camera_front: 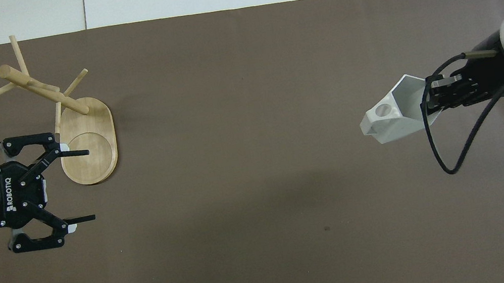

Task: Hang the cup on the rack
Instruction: 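Carry the cup toward the center while the left gripper approaches it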

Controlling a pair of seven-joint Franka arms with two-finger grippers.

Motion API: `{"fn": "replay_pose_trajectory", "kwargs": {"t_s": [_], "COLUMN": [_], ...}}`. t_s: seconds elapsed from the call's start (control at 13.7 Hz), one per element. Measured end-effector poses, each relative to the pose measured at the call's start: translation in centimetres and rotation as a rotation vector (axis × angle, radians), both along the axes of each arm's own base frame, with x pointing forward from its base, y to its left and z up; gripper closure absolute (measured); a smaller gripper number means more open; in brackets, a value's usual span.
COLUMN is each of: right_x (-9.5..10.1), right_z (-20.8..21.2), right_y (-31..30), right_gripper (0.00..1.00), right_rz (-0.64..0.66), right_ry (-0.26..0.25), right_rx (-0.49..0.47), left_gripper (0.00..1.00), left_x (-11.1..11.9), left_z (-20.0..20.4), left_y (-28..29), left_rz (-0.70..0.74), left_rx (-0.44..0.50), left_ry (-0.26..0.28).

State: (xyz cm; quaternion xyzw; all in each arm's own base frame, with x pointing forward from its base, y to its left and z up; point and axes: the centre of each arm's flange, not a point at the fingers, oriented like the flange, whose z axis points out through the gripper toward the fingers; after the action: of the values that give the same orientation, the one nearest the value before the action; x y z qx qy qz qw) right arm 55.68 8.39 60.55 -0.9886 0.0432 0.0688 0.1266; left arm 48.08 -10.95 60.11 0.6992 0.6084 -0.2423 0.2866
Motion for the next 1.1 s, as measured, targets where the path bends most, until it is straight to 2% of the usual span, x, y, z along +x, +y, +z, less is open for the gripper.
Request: {"fn": "replay_pose_trajectory", "kwargs": {"t_s": [0.29, 0.51, 0.8, 1.1], "right_x": [-1.0, -2.1, -3.2, -5.0], "right_z": [0.4, 0.7, 1.8, 1.7], "right_y": [5.4, 9.8, 15.3, 20.7], "right_gripper": [0.93, 0.93, 0.93, 0.93], "right_rz": [0.02, 0.086, 0.059, 0.058], "right_ry": [0.009, 0.009, -0.014, -0.045], "right_rx": [0.039, 0.086, 0.2, 0.287], "left_gripper": [0.0, 0.0, 0.0, 0.0], "left_x": [-1.7, -2.2, -2.2, -1.3], "left_z": [-2.0, -4.5, -5.3, -6.3], "left_y": [-6.3, -7.7, -9.3, -10.0], "left_rz": [0.079, 0.119, 0.129, 0.15], "left_rx": [-0.056, -0.139, -0.147, -0.182], "left_ry": [0.099, 0.164, 0.164, 0.193]}}
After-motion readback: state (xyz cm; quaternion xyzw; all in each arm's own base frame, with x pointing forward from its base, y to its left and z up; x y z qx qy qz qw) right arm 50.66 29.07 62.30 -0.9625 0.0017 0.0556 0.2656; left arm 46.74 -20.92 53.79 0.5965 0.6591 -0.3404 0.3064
